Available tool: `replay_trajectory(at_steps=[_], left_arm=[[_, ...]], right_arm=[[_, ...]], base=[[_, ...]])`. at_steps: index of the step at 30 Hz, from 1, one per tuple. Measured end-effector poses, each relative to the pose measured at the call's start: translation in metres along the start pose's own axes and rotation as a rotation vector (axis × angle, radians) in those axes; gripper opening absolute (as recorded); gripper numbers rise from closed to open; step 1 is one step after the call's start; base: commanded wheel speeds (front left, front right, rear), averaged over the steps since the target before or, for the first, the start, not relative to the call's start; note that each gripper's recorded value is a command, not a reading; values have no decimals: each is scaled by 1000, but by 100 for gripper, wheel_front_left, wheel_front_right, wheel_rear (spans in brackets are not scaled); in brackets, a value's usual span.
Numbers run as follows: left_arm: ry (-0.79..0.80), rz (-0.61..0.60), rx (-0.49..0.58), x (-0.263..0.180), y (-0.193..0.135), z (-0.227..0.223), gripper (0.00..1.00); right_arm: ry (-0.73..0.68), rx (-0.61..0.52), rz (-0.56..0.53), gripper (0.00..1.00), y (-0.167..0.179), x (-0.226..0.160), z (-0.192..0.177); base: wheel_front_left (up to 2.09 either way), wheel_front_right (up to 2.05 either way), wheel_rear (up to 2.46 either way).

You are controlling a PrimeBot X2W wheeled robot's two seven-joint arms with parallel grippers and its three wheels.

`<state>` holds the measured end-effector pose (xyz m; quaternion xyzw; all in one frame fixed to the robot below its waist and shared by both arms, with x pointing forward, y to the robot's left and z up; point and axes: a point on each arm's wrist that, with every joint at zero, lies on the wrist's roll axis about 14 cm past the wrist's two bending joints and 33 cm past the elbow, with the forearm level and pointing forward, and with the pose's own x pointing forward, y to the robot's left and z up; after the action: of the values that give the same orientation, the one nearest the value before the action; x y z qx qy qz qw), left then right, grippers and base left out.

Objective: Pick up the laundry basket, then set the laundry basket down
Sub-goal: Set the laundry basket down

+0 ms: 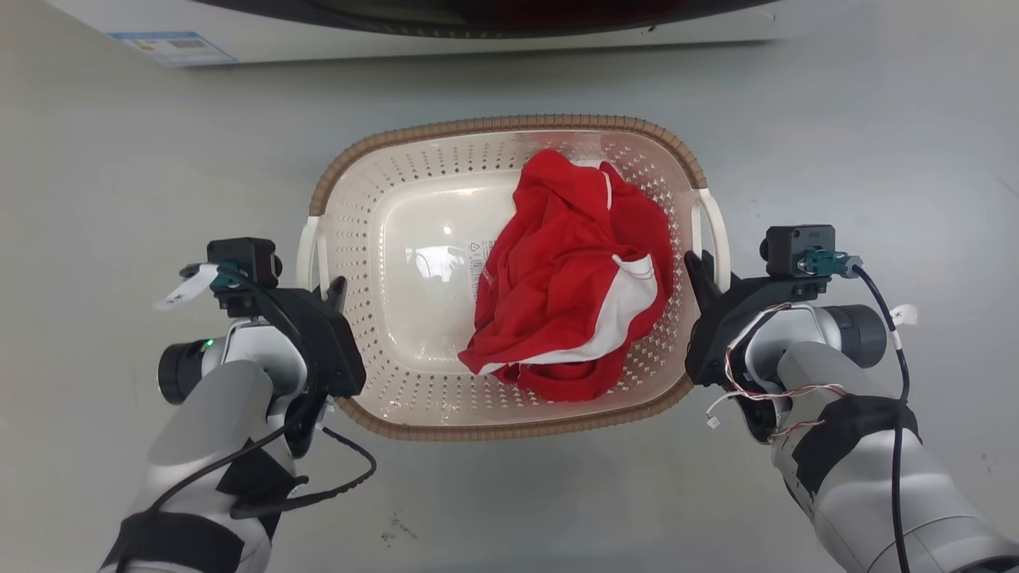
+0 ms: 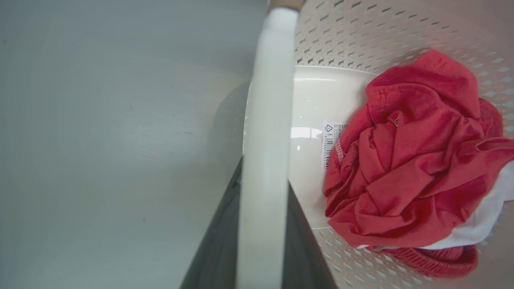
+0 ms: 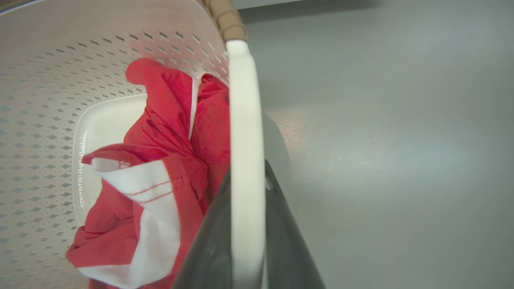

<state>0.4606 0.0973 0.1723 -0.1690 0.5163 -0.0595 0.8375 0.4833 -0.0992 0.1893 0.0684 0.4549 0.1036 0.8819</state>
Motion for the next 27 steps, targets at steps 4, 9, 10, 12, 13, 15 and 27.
replay_trajectory(at_steps=[4, 9, 10, 12, 13, 15, 27], left_arm=[[-10, -2, 21, 10, 1, -1, 0], [-27, -6, 30, 21, 1, 2, 0], [-32, -6, 31, 23, 2, 2, 0], [-39, -6, 37, 26, 2, 3, 0], [-44, -6, 40, 28, 2, 3, 0], [-52, -7, 41, 30, 3, 3, 0], [-30, -2, 38, 34, 7, -11, 0]], right_arm=[[3, -9, -10, 0, -4, 8, -6], [-11, -19, -17, 0, -9, 16, -6], [-11, -20, -20, 0, -10, 18, -6], [-13, -23, -24, 0, -11, 20, -8], [-14, -23, -26, 0, -12, 21, -10], [-16, -33, -28, 0, -13, 24, -11], [9, -37, -39, 0, -15, 28, -21]], base=[[0, 0, 0], [0, 0, 0], [0, 0, 0], [0, 0, 0], [0, 0, 0], [0, 0, 0], [0, 0, 0]])
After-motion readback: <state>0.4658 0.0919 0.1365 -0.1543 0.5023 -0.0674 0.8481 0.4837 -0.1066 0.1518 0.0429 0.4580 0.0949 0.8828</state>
